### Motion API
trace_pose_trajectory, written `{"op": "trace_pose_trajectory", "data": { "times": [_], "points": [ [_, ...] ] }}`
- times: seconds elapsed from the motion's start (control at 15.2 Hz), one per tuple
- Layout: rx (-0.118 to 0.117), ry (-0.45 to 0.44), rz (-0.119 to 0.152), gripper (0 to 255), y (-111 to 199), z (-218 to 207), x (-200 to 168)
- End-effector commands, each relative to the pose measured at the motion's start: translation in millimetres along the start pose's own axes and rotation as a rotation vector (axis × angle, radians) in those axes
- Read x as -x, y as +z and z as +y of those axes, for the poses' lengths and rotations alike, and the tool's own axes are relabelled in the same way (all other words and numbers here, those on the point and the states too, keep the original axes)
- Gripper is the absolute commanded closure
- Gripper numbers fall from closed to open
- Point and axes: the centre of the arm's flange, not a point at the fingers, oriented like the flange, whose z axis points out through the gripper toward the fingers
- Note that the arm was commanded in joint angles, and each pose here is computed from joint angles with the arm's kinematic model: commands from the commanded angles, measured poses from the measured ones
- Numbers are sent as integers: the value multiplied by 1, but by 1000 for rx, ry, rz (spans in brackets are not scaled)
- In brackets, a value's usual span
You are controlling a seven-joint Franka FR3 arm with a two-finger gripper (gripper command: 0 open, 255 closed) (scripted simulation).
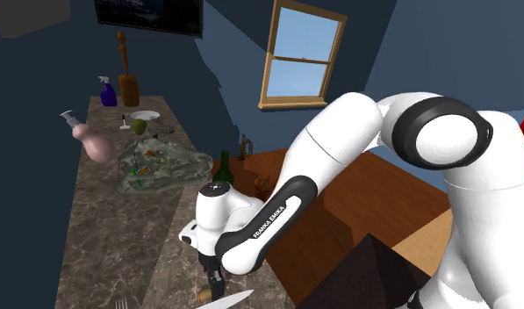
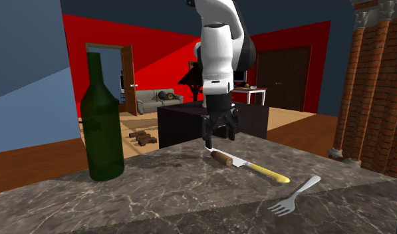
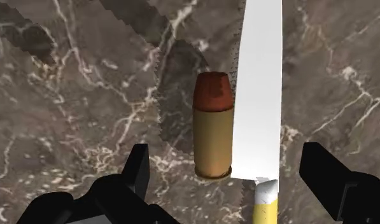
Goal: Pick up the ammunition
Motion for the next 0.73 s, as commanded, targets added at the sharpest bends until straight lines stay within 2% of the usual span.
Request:
{"op": "trace_pose_trajectory", "data": {
  "times": [0.0, 0.53, 0.59, 0.66],
  "points": [
    [0, -24, -1, 0, 16, -1, -5],
    [0, -24, -1, 0, 51, 2, -4],
    [0, -24, -1, 255, 51, 2, -4],
    [0, -24, -1, 255, 51, 2, -4]
  ]
}}
